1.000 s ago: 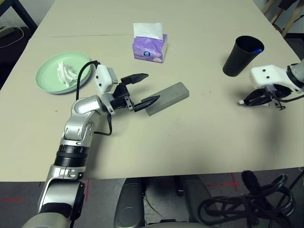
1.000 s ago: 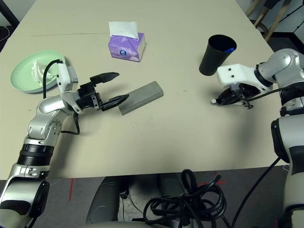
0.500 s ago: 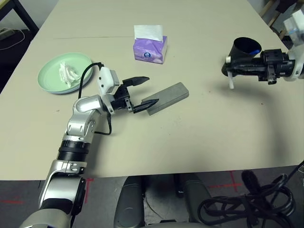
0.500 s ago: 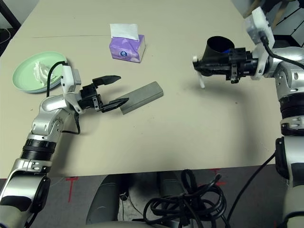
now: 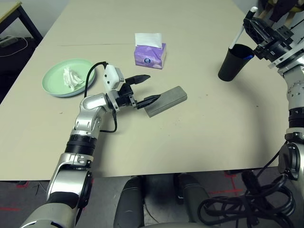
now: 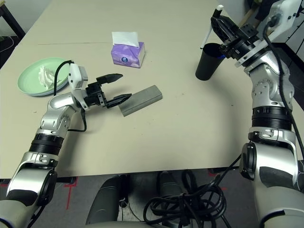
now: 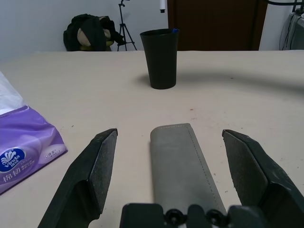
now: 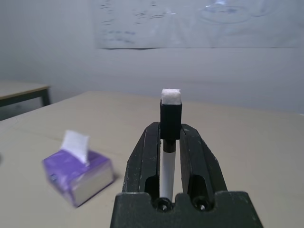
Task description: Organize and tidy the items on the table.
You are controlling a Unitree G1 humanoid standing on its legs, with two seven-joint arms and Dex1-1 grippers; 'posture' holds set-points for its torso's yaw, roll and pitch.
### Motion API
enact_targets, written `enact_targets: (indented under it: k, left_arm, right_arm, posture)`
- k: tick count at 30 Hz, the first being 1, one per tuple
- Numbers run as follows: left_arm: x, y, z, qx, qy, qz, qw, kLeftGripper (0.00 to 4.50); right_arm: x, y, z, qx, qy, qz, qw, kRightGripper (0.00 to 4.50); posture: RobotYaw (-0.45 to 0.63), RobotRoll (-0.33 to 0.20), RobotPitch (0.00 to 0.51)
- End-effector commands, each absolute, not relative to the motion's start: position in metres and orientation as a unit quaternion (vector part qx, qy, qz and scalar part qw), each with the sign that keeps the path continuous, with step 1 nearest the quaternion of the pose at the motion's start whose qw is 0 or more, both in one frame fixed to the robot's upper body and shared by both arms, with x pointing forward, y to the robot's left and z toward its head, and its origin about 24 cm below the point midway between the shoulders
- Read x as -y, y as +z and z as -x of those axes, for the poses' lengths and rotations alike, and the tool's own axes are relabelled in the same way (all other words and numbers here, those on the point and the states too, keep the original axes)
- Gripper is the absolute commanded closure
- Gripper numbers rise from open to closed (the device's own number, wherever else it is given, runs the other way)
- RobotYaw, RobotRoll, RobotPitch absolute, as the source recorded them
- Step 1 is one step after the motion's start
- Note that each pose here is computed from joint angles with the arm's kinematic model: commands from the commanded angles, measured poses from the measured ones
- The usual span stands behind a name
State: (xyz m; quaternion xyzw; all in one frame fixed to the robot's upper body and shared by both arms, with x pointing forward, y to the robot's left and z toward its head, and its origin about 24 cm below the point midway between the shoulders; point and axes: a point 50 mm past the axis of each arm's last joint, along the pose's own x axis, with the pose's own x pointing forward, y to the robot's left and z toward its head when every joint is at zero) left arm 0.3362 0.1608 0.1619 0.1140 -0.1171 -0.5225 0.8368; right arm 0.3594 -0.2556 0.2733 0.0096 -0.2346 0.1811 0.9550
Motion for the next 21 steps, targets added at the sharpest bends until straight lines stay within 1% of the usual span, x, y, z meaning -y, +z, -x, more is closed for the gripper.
enact_targets:
  k: [1, 5, 11, 13, 16, 21]
  left_arm:
    - [-0.163, 0.163, -0.336, 0.116, -0.521, -0.125, 0.836, 0.00]
    - [-0.163, 0.164, -0.336, 0.117, -0.522, -0.127, 0.835, 0.00]
    - [-0.161, 0.167, -0.337, 0.119, -0.524, -0.129, 0.833, 0.00]
    - [-0.161, 0.168, -0.337, 0.121, -0.524, -0.129, 0.833, 0.00]
    - [-0.160, 0.169, -0.337, 0.122, -0.524, -0.129, 0.833, 0.00]
    - [-0.161, 0.169, -0.337, 0.120, -0.526, -0.131, 0.832, 0.00]
  right_arm:
    - [0.264, 0.282, -0.366, 0.210, 0.094, -0.033, 0.973, 4.08]
    - [0.262, 0.287, -0.367, 0.205, 0.074, -0.036, 0.975, 4.08]
    - [0.262, 0.290, -0.369, 0.175, 0.053, -0.025, 0.983, 4.08]
    - [0.263, 0.285, -0.369, 0.162, 0.053, -0.006, 0.985, 4.08]
    - [0.264, 0.277, -0.369, 0.150, 0.046, -0.005, 0.988, 4.08]
    - [0.262, 0.271, -0.369, 0.145, 0.048, -0.005, 0.988, 4.08]
  posture:
    - [-0.04, 0.000, 0.107]
    - [-0.04, 0.000, 0.111]
    - [-0.04, 0.000, 0.117]
    - [-0.04, 0.000, 0.117]
    - [-0.04, 0.000, 0.119]
    - [-0.04, 0.000, 0.123]
